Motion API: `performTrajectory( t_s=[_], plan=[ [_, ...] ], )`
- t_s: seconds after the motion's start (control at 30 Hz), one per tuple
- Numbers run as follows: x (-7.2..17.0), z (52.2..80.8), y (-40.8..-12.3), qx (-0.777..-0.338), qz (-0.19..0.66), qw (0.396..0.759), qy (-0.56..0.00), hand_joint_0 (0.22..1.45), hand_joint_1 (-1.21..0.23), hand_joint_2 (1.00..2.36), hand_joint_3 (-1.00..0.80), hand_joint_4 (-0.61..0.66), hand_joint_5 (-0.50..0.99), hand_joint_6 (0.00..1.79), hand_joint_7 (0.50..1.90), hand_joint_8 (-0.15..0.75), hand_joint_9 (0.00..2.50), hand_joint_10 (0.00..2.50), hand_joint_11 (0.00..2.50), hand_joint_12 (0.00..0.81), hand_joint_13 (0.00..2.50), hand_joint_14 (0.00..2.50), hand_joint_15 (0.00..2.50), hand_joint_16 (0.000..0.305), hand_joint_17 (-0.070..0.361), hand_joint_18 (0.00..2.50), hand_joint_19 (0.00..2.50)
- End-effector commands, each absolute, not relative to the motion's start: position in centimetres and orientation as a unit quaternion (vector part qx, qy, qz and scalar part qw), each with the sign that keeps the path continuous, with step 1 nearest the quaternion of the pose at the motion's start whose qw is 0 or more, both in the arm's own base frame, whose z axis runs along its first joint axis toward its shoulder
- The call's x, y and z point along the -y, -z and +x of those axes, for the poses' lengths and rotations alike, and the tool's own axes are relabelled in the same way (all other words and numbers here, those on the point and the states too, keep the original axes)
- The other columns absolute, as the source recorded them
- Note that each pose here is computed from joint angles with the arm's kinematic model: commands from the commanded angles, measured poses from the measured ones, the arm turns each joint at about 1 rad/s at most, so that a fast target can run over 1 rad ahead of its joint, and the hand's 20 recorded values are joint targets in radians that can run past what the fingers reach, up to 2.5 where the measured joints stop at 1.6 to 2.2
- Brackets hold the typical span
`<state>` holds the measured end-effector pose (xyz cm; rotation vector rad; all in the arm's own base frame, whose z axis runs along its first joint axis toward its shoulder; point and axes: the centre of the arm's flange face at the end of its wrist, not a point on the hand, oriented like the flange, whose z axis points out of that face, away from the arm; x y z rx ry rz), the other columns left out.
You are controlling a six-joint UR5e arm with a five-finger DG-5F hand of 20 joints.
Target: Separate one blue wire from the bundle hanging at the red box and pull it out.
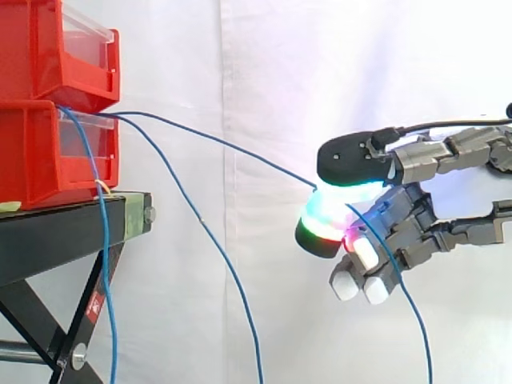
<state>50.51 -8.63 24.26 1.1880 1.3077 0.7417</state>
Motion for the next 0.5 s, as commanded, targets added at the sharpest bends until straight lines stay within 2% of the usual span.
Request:
performTrajectory(
  t_s=[0.0, 0.13, 0.47],
  plan=[
    [8.17, 51.54, -25.09, -0.53, 0.498, 0.597, -0.339, 0.61, -0.79, 1.03, -0.01, -0.11, -0.12, 0.79, 1.25, 0.282, 1.0, 0.02, 0.8, 0.375, 0.71, 0.02, 0.63, 0.046, 0.103, 0.58, 0.69],
    [8.06, 52.24, -25.76, -0.511, 0.49, 0.611, -0.354, 0.61, -0.79, 1.03, -0.01, -0.11, -0.12, 0.79, 1.24, 0.283, 0.99, 0.02, 0.8, 0.375, 0.71, 0.02, 0.62, 0.046, 0.103, 0.58, 0.7],
    [8.05, 52.27, -25.79, -0.514, 0.486, 0.614, -0.35, 0.61, -0.79, 1.03, -0.01, -0.11, -0.12, 0.79, 1.25, 0.283, 1.0, 0.02, 0.8, 0.374, 0.72, 0.02, 0.63, 0.045, 0.102, 0.58, 0.69]
  ],
)
